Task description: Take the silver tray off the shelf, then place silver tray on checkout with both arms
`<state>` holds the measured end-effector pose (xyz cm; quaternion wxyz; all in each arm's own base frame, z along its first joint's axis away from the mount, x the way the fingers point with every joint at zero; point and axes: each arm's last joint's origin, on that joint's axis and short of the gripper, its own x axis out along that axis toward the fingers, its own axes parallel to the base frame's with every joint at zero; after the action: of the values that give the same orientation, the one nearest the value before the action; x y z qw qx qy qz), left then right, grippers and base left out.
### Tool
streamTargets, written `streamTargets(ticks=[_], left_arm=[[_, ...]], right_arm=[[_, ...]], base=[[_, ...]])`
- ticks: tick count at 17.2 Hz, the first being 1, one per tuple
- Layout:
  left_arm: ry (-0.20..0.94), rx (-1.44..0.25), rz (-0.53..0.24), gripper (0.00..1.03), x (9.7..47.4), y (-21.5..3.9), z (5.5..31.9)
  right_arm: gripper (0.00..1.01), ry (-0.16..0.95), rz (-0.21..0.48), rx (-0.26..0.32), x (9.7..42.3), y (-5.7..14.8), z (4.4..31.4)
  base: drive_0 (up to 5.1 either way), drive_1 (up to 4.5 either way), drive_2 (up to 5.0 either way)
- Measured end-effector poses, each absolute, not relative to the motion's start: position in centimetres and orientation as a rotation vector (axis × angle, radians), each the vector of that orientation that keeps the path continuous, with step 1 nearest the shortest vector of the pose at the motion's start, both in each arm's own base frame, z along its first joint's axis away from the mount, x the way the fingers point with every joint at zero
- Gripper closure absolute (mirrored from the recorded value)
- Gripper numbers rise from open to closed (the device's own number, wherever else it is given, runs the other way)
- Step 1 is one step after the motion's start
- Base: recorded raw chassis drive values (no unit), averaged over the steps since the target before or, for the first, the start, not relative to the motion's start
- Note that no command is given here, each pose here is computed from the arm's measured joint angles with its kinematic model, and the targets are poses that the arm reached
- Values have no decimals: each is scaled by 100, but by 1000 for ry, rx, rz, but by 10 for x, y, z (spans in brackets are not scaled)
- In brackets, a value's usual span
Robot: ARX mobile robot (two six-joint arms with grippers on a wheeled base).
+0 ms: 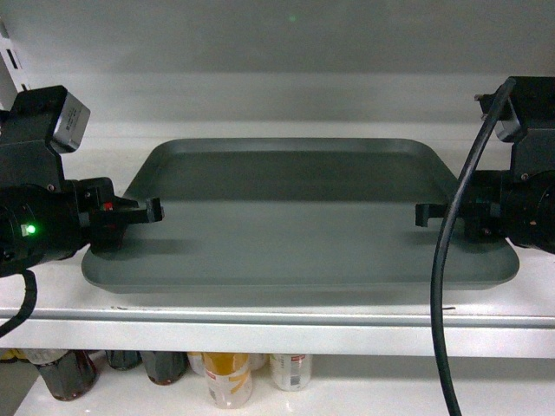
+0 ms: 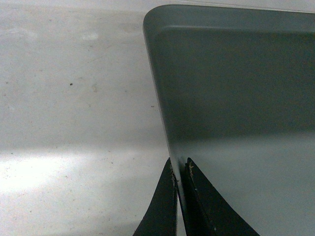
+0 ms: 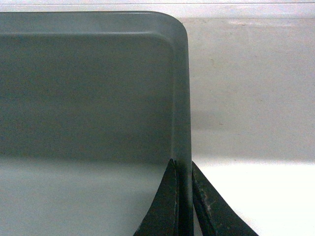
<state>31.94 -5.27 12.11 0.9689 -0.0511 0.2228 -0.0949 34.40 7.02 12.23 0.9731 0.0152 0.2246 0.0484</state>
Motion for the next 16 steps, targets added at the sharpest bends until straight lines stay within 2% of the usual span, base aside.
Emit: streamTargets(ticks=[5, 16], left_arm=[[469, -100, -189, 99, 313, -53, 131], [434, -79, -204, 99, 295, -53, 162]], right_arm=[[98, 474, 100, 21, 338, 69, 134], [98, 453, 111, 34, 315, 65, 167]], base=[[0, 0, 0], [0, 0, 0]])
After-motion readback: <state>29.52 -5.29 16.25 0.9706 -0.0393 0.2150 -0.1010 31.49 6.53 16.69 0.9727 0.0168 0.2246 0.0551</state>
